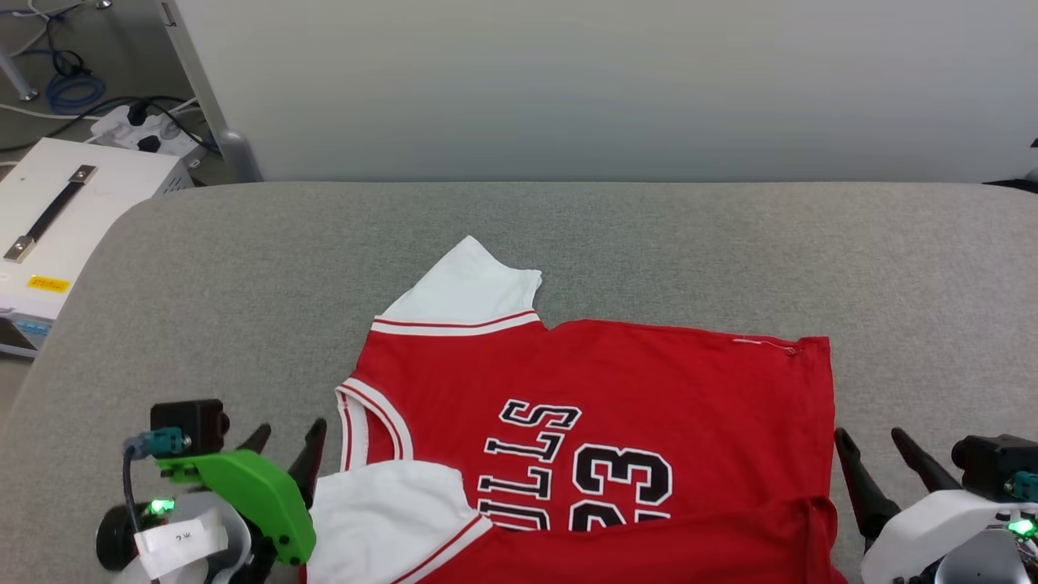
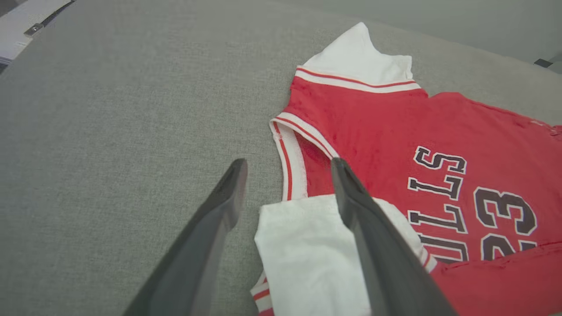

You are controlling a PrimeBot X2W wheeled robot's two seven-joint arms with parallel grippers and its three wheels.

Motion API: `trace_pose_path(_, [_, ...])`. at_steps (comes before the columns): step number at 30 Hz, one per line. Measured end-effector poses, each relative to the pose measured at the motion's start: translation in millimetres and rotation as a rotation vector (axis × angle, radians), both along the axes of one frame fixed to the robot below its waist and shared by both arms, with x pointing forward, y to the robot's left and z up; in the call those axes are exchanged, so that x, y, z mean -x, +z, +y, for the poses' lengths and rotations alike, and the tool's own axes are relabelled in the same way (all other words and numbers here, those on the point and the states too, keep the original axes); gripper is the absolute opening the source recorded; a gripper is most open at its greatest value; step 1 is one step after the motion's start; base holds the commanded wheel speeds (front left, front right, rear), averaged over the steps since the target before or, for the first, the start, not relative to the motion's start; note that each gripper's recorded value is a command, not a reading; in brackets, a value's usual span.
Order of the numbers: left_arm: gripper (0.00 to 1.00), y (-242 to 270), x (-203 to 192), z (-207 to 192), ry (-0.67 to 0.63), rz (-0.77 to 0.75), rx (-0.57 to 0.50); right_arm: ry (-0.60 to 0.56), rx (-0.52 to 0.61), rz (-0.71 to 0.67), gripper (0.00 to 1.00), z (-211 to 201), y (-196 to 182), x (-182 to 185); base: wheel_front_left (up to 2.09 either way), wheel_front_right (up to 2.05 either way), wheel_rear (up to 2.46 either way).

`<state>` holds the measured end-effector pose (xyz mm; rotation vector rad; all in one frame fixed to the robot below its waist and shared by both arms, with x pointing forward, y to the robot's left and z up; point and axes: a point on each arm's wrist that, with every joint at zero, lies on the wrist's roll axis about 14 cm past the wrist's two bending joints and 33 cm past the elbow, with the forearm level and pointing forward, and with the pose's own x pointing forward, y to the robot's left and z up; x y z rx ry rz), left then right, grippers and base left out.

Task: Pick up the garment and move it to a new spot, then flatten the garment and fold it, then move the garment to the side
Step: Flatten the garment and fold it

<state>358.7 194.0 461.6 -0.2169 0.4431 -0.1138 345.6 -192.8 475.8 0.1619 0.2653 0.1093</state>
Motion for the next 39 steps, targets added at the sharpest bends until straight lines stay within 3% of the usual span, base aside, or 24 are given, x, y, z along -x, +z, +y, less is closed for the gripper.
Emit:
trace_pose_path(9, [1.00,51.9,-66.6,-4.4,0.015,-0.278,-0.030,-0.004,0.039,-0.223,1.00,7.9,49.2,-32.2,0.00,0.00,0.00])
trace_pose_path(17, [1.00,65.0,-138.2,-31.7,-0.085,-0.338,-0.015,-0.018,0.053,-0.282,1.00,5.7,54.6,-66.9,0.00,0.00,0.00])
trace_pose_path(27, [1.00,16.1,-208.1,-65.6,-0.325,-0.040,-0.022,-0.057,0.073,-0.212,1.00,-9.1,18.2,-92.3,0.00,0.00,0.00])
trace_pose_path(39, [1.00,-57.2,-225.5,-98.7,-0.495,0.401,-0.023,-0.159,0.084,-0.133,1.00,-44.2,-14.9,-86.6,0.00,0.00,0.00])
